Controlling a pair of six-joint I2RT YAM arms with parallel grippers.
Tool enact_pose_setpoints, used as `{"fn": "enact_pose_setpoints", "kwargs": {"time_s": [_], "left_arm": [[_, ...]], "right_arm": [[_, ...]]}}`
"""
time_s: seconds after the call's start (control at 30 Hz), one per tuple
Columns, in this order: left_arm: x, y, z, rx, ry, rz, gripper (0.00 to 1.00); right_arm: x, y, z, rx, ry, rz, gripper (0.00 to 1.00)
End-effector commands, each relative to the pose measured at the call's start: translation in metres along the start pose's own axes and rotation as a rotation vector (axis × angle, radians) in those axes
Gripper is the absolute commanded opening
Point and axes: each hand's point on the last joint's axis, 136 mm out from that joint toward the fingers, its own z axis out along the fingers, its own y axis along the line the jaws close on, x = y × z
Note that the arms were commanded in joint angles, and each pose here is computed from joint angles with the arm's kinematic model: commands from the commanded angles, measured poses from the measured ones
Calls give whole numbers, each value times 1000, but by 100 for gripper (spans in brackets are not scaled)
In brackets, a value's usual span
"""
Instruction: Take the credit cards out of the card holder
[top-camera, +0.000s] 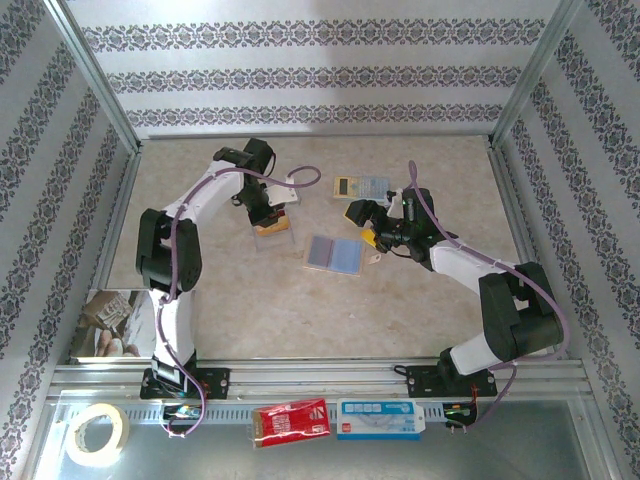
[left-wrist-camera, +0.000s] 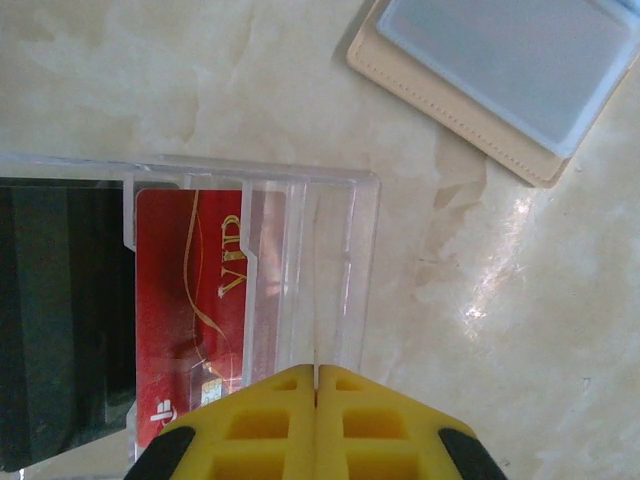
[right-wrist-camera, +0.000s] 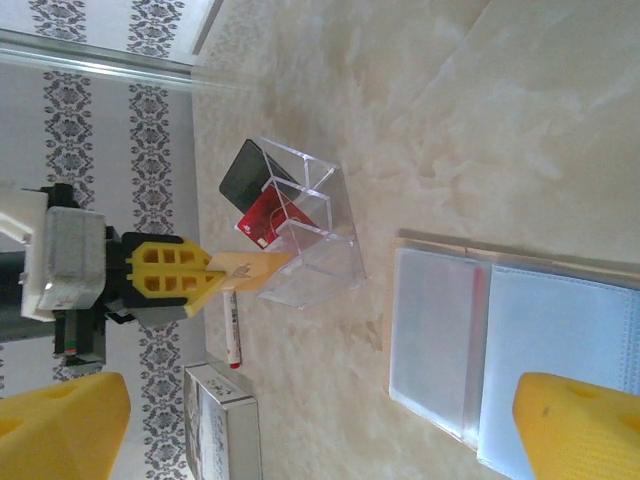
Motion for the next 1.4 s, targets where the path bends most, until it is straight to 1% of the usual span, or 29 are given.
{"fn": "enact_pose_setpoints", "kwargs": {"time_s": [0.0,0.13,0.2,0.27,0.3,0.37,0.43,0.53,0.63,0.8,0.87,0.93,1.0,1.2,1.3,1.37], "left_arm": [[10,4,8,14,53,19,0],[17,3,18,19,108,41,3],[20,-1,22,39,132,53,8],[19,-2,23,37,133,51,21],[19,0,23,24,130,45,24],[15,6,19,-19,109,33,30],[7,9,12,-47,68,27,33],[-5,7,0,-54,-2,25,35],[-12,3,-12,-57,-47,13,37],[-23,-2,-31,-87,-135,-54,39],[-27,2,-42,-139,-183,-109,42],[-28,12,-54,-218,-232,-193,44],[-26,24,-67,-312,-290,-310,48],[-15,22,-90,-392,-462,-526,62],[-2,23,-100,-457,-540,-649,76],[11,25,-103,-486,-583,-761,82]], "right_arm": [[-5,11,-1,-26,-3,-23,98],[-6,10,0,-24,-1,-18,98],[-5,11,1,-26,5,-22,98],[-3,14,3,-31,12,-33,98],[-3,15,3,-31,15,-36,98],[-2,14,4,-28,20,-38,98],[0,13,6,-26,25,-39,98],[1,13,6,-23,29,-45,98],[5,13,8,-12,37,-66,98],[15,3,13,79,55,-120,98],[19,-3,17,140,62,-155,98],[25,-13,22,216,68,-191,97],[31,-24,27,303,84,-229,96],[39,-47,38,557,122,-376,95],[43,-55,44,653,147,-433,94],[44,-58,47,720,153,-485,93]]}}
